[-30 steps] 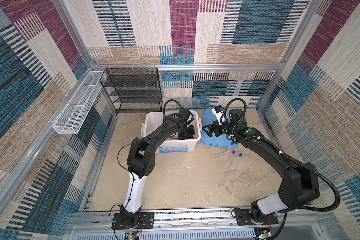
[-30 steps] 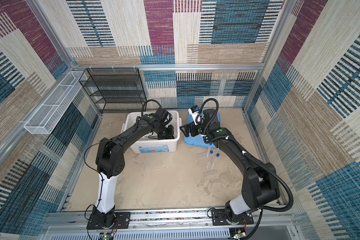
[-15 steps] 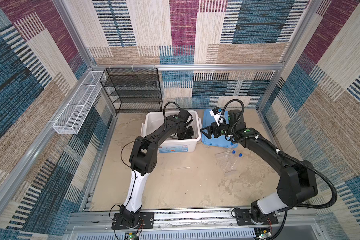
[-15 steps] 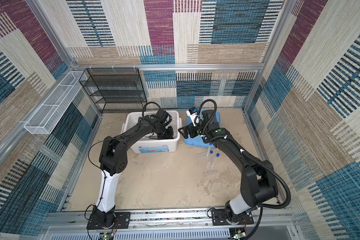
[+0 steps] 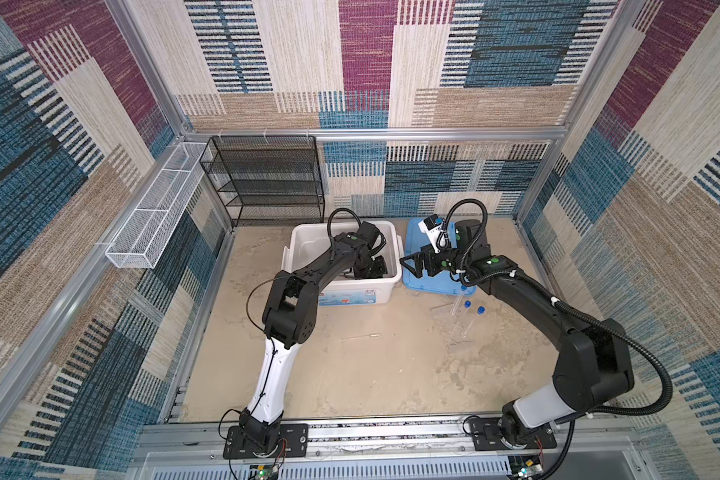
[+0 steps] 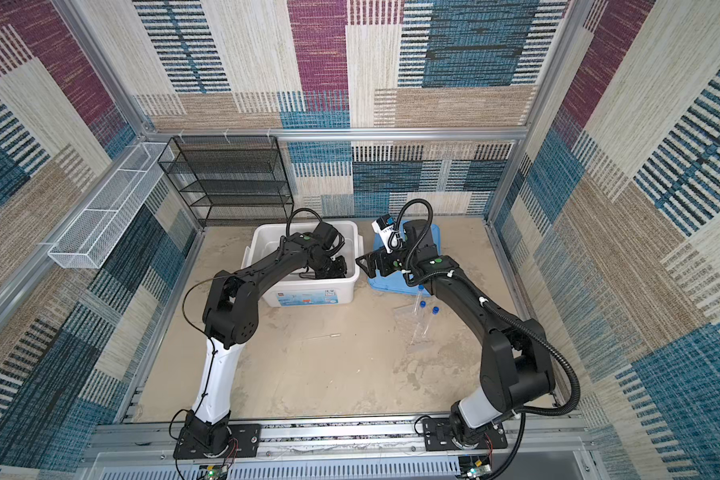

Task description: Organize the chemistry lab equipment

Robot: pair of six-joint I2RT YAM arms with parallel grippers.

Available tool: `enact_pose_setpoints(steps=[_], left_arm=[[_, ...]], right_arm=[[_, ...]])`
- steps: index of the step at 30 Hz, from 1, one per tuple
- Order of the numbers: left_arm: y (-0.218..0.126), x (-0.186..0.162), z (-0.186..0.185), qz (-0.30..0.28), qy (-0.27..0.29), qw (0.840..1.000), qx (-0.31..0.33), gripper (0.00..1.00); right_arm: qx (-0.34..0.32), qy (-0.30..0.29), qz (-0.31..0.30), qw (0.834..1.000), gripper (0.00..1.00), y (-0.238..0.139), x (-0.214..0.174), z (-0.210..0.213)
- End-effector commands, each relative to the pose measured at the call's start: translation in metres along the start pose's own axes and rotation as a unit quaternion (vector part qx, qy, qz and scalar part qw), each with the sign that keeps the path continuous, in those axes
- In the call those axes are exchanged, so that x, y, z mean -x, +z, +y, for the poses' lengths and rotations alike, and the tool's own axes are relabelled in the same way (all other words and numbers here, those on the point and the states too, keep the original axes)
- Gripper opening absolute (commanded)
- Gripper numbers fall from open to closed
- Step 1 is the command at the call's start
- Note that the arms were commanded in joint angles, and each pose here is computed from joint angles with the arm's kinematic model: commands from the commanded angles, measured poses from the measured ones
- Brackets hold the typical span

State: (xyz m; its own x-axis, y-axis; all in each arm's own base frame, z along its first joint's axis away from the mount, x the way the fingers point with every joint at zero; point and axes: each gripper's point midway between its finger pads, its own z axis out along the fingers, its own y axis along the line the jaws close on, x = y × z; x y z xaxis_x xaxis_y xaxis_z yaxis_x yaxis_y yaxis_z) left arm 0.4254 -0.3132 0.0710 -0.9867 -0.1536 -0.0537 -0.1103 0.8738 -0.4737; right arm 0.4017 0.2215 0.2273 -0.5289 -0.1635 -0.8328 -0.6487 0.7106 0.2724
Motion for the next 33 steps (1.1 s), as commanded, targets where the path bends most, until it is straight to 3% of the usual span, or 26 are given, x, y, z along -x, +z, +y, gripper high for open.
enact_pose_setpoints(steps=[1,13,17,22,28,33], left_arm=[[0.002,0.001,-0.001,0.0,-0.002,1.0,-0.003,0.17],[0.009,0.004,0.007,0.003,-0.008,1.0,0.001,0.31],[0.001,0.008,0.005,-0.01,-0.003,1.0,0.003,0.46],[-0.019,0.013,0.0,-0.037,0.012,0.999,0.005,0.75],[-0.05,0.016,-0.01,-0.068,0.023,0.997,-0.002,0.82],[-0.102,0.017,-0.019,-0.127,0.036,0.991,-0.004,0.89]], right_arm=[[0.011,-0.004,-0.004,1.0,0.99,0.002,0.004,0.003],[0.012,0.007,0.015,1.0,0.99,0.009,-0.004,0.0],[0.013,0.003,0.004,1.0,0.99,0.005,0.002,0.002],[0.008,-0.004,-0.007,1.0,0.99,-0.001,0.01,0.004],[0.005,-0.004,-0.015,1.0,0.99,-0.008,0.018,0.007],[-0.006,-0.011,-0.034,0.999,1.0,-0.024,0.031,0.011]])
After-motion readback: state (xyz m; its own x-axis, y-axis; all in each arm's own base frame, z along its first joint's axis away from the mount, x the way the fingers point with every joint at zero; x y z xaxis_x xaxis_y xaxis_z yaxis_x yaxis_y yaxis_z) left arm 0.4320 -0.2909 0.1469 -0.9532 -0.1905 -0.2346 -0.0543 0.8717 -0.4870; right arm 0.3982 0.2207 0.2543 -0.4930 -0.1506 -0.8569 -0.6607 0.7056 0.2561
